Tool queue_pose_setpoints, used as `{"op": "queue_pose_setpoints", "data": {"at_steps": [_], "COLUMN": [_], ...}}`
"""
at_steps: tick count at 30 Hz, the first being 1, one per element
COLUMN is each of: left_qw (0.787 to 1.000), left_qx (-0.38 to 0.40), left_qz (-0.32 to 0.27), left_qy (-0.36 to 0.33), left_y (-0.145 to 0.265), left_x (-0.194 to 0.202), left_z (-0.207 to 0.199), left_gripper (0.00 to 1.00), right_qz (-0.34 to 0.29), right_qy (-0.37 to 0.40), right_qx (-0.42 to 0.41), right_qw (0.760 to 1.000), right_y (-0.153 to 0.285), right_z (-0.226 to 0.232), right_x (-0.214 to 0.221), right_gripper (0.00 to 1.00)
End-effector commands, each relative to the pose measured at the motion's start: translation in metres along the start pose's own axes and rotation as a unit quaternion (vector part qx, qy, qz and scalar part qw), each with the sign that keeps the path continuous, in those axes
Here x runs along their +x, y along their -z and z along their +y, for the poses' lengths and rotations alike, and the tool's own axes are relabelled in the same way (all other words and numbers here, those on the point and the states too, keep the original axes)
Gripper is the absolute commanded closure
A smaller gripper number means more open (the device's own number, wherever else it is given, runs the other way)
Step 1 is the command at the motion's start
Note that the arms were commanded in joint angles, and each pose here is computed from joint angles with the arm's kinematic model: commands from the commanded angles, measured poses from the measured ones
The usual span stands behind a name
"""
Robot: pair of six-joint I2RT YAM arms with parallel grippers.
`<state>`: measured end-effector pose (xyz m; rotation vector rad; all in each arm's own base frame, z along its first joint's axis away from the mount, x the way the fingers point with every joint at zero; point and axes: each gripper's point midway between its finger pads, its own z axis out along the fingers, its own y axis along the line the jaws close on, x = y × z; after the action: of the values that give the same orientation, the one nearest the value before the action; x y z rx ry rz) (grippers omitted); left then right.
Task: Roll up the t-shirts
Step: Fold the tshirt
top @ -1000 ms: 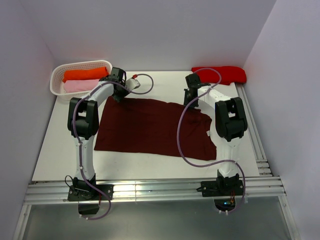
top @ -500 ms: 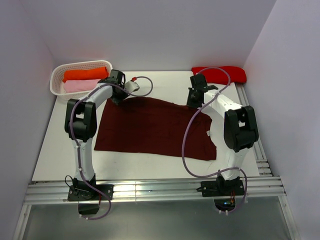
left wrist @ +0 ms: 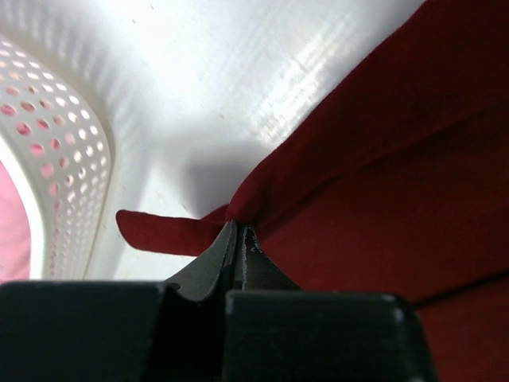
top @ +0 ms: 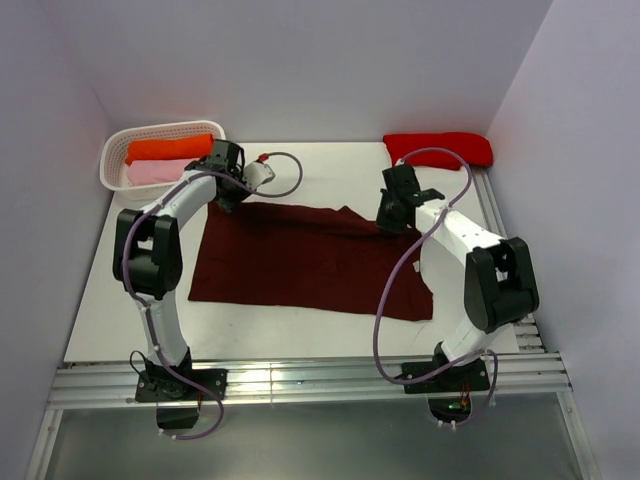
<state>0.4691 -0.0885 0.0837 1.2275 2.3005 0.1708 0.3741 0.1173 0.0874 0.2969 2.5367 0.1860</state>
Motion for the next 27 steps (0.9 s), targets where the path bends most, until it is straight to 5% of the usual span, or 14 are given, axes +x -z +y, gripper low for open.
{"op": "queue_pose_setpoints", "data": {"at_steps": [1, 24, 26, 27], "left_qw": [1.0, 0.996, 0.995, 0.996], "left_qx": [-0.004, 0.075, 0.075, 0.073], "left_qz": [-0.007, 0.039, 0.043, 0.043], "left_qy": [0.01, 0.039, 0.04, 0.041], "left_y": [0.028, 0.037, 0.035, 0.036], "left_x": [0.001, 0.064, 0.065, 0.066], "left_z": [-0.005, -0.089, -0.09, -0.089], "left_gripper": [1.0, 1.0, 0.94, 0.83], "right_qz": [-0.026, 0.011, 0.014, 0.014], "right_qy": [-0.012, -0.039, -0.039, -0.04], "right_qx": [0.006, 0.045, 0.042, 0.042], "right_qw": [1.0, 0.998, 0.998, 0.998], "right_y": [0.018, 0.02, 0.017, 0.017], "right_z": [0.0, -0.028, -0.026, -0.026], "right_x": [0.001, 0.078, 0.079, 0.081], "right_gripper": [1.0, 1.0, 0.95, 0.91]}}
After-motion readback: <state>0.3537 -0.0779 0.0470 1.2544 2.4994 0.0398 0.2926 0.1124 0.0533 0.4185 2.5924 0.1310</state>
